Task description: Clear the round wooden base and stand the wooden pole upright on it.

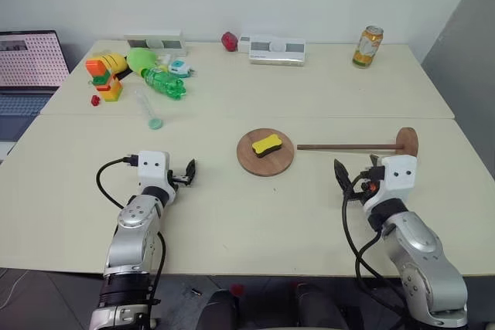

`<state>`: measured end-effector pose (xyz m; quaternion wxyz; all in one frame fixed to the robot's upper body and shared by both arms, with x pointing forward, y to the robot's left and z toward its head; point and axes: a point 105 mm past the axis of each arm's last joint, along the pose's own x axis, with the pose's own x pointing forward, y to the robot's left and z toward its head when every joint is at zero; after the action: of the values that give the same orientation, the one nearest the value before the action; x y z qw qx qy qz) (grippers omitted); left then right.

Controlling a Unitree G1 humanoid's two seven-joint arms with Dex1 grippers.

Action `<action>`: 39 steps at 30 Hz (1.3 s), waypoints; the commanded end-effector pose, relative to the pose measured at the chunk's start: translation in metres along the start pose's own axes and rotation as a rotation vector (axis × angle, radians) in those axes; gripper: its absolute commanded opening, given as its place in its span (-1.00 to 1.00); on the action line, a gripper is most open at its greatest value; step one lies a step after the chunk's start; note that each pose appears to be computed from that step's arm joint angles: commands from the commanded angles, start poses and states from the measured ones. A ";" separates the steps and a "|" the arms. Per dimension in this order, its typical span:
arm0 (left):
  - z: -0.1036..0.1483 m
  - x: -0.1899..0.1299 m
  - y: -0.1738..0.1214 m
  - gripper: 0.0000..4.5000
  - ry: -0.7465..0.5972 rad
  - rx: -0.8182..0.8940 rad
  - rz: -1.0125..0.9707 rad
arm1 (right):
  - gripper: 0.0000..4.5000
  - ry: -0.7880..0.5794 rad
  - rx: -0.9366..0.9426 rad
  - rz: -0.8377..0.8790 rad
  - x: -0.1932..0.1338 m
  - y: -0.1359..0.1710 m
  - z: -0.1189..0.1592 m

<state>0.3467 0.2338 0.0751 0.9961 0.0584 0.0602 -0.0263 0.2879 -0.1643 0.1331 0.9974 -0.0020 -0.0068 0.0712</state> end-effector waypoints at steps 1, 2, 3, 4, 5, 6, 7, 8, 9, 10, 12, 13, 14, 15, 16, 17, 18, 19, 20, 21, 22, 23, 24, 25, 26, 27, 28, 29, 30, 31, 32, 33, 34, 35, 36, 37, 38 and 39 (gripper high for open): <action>0.014 0.000 -0.005 0.99 -0.047 0.009 -0.033 | 1.00 -0.081 0.028 0.009 0.001 0.002 0.018; 0.015 0.001 -0.007 0.99 -0.042 0.023 -0.055 | 1.00 -0.076 0.029 0.008 0.001 0.001 0.016; 0.018 0.001 -0.009 0.99 -0.038 0.016 -0.097 | 1.00 -0.071 0.027 0.009 0.000 0.001 0.015; 0.023 0.000 -0.012 0.99 -0.046 0.004 -0.146 | 1.00 -0.068 0.024 0.021 0.000 0.002 0.015; 0.028 0.000 -0.015 0.99 -0.056 0.001 -0.200 | 1.00 -0.068 0.019 0.040 0.000 0.005 0.016; 0.037 -0.001 -0.020 0.99 -0.072 0.013 -0.285 | 1.00 -0.071 0.012 0.066 -0.001 0.008 0.018; 0.047 -0.003 -0.028 0.99 -0.091 0.028 -0.384 | 1.00 -0.070 0.004 0.096 -0.001 0.012 0.019; 0.054 -0.005 -0.033 0.99 -0.101 0.040 -0.450 | 1.00 -0.069 -0.002 0.114 -0.002 0.013 0.019; 0.059 -0.006 -0.039 0.99 -0.102 0.045 -0.512 | 1.00 -0.067 -0.002 0.133 -0.004 0.015 0.019; 0.065 -0.008 -0.048 0.99 -0.100 0.064 -0.600 | 1.00 -0.067 0.005 0.170 -0.006 0.019 0.018; 0.074 -0.010 -0.061 0.99 -0.090 0.104 -0.734 | 1.00 -0.074 0.009 0.226 -0.009 0.026 0.019; 0.079 -0.011 -0.070 0.99 -0.084 0.134 -0.812 | 1.00 -0.086 0.015 0.287 -0.012 0.034 0.022; 0.082 -0.011 -0.079 0.99 -0.077 0.167 -0.886 | 1.00 -0.100 0.006 0.342 -0.014 0.041 0.027; 0.084 -0.010 -0.087 0.99 -0.071 0.199 -0.946 | 1.00 -0.110 -0.003 0.386 -0.016 0.047 0.031; 0.085 -0.006 -0.092 0.99 -0.066 0.227 -0.981 | 1.00 -0.112 -0.004 0.426 -0.017 0.051 0.033; 0.085 0.002 -0.097 0.99 -0.071 0.257 -0.990 | 1.00 -0.112 -0.017 0.452 -0.018 0.054 0.035; 0.086 0.011 -0.101 0.99 -0.079 0.268 -0.989 | 1.00 -0.109 -0.029 0.464 -0.018 0.054 0.035; 0.086 0.019 -0.105 0.99 -0.084 0.272 -0.987 | 1.00 -0.105 -0.037 0.471 -0.018 0.054 0.035; 0.086 0.025 -0.108 0.99 -0.090 0.274 -0.987 | 1.00 -0.103 -0.040 0.476 -0.017 0.054 0.035; 0.085 0.029 -0.110 0.99 -0.094 0.275 -0.990 | 1.00 -0.102 -0.039 0.480 -0.017 0.054 0.035; 0.085 0.032 -0.113 0.99 -0.094 0.276 -0.996 | 1.00 -0.103 -0.039 0.482 -0.017 0.055 0.036; 0.084 0.037 -0.117 0.99 -0.091 0.284 -1.004 | 1.00 -0.109 -0.033 0.491 -0.018 0.057 0.039; 0.083 0.041 -0.124 0.99 -0.082 0.274 -1.019 | 1.00 -0.111 -0.031 0.513 -0.020 0.061 0.042; 0.082 0.043 -0.128 0.99 -0.075 0.268 -1.031 | 1.00 -0.111 -0.030 0.529 -0.021 0.065 0.043; 0.080 0.045 -0.132 0.99 -0.072 0.269 -1.041 | 1.00 -0.108 -0.030 0.549 -0.024 0.068 0.043; 0.078 0.046 -0.136 0.99 -0.067 0.263 -1.050 | 1.00 -0.100 -0.028 0.565 -0.027 0.072 0.043; 0.076 0.047 -0.139 0.99 -0.064 0.264 -1.055 | 1.00 -0.094 -0.029 0.574 -0.029 0.074 0.042; 0.074 0.050 -0.141 0.99 -0.063 0.273 -1.043 | 1.00 -0.091 -0.029 0.570 -0.030 0.074 0.041; 0.073 0.053 -0.142 0.99 -0.061 0.275 -1.036 | 1.00 -0.089 -0.026 0.563 -0.031 0.074 0.041; 0.072 0.054 -0.142 0.99 -0.061 0.278 -1.032 | 1.00 -0.088 -0.024 0.557 -0.032 0.074 0.041; 0.072 0.055 -0.143 0.99 -0.061 0.279 -1.030 | 1.00 -0.088 -0.022 0.553 -0.032 0.074 0.040; 0.071 0.056 -0.143 0.99 -0.060 0.280 -1.031 | 1.00 -0.087 -0.020 0.553 -0.033 0.074 0.040; 0.070 0.057 -0.142 0.91 -0.052 0.268 -1.032 | 1.00 -0.085 -0.028 0.545 -0.033 0.073 0.039; 0.068 0.057 -0.142 0.82 -0.043 0.266 -1.036 | 1.00 -0.083 -0.033 0.537 -0.033 0.072 0.038; 0.066 0.057 -0.142 0.76 -0.038 0.265 -1.040 | 1.00 -0.083 -0.036 0.532 -0.033 0.071 0.037; 0.065 0.057 -0.142 0.70 -0.031 0.267 -1.044 | 1.00 -0.087 -0.032 0.524 -0.032 0.070 0.037; 0.064 0.056 -0.142 0.58 -0.027 0.269 -1.047 | 1.00 -0.090 -0.028 0.520 -0.032 0.070 0.038; 0.063 0.057 -0.141 0.49 -0.024 0.271 -1.040 | 1.00 -0.092 -0.025 0.519 -0.031 0.070 0.038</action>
<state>0.3981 0.0870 0.0992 0.8364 0.1364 0.0921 -0.5228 0.2492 -0.1006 0.1577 0.9454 -0.0102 -0.0216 0.3249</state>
